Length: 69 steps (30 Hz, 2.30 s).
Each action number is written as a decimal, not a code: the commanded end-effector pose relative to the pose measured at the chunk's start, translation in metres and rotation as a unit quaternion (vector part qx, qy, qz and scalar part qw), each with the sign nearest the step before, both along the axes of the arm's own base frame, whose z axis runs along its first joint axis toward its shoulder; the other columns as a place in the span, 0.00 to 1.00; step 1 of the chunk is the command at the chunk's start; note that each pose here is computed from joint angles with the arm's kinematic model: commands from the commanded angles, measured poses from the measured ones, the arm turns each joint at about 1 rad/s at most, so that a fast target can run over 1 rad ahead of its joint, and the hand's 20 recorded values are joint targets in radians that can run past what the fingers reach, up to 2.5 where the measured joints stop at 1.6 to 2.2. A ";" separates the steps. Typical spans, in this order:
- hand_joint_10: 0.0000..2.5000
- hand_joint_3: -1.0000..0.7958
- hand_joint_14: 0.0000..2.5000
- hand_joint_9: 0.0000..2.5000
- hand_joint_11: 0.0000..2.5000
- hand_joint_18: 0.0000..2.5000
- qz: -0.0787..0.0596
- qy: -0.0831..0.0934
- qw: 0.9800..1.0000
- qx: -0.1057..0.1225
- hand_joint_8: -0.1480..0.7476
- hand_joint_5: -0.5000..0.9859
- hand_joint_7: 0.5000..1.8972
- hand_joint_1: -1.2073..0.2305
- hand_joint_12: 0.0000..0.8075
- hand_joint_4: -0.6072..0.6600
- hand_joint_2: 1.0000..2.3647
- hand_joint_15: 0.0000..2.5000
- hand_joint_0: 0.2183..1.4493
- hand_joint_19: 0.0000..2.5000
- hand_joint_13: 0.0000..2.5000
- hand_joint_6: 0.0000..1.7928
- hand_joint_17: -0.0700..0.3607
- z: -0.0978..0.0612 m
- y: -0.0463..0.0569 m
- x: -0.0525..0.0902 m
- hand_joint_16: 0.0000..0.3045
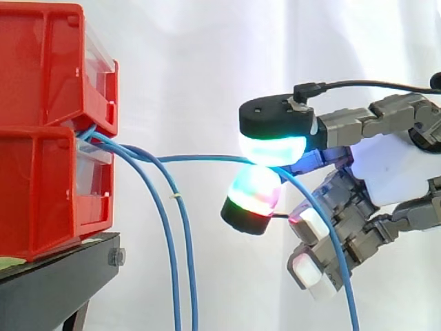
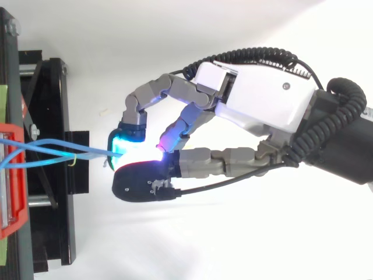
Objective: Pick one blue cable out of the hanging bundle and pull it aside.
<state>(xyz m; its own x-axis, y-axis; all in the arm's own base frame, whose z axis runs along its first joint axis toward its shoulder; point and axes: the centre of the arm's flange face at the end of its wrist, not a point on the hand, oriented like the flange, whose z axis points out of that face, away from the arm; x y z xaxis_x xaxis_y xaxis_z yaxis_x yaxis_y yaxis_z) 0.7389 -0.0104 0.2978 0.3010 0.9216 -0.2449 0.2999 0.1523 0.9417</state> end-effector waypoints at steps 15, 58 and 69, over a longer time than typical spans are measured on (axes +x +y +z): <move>0.01 0.56 0.01 0.51 0.33 0.33 0.002 0.017 1.000 0.001 0.48 0.28 0.43 0.33 0.42 0.20 0.31 0.27 0.32 0.20 0.41 0.54 0.46 -0.024 0.002 -0.009 0.19; 0.01 0.52 0.01 0.49 0.33 0.29 -0.004 -0.014 0.999 0.031 0.42 0.27 0.49 0.24 0.38 0.33 0.02 0.25 0.43 0.20 0.37 0.55 0.41 -0.022 0.004 -0.004 0.16; 0.01 0.54 0.01 0.50 0.33 0.29 -0.005 -0.014 0.999 0.036 0.43 0.28 0.48 0.23 0.38 0.33 0.02 0.25 0.44 0.21 0.38 0.55 0.41 -0.022 0.004 -0.004 0.16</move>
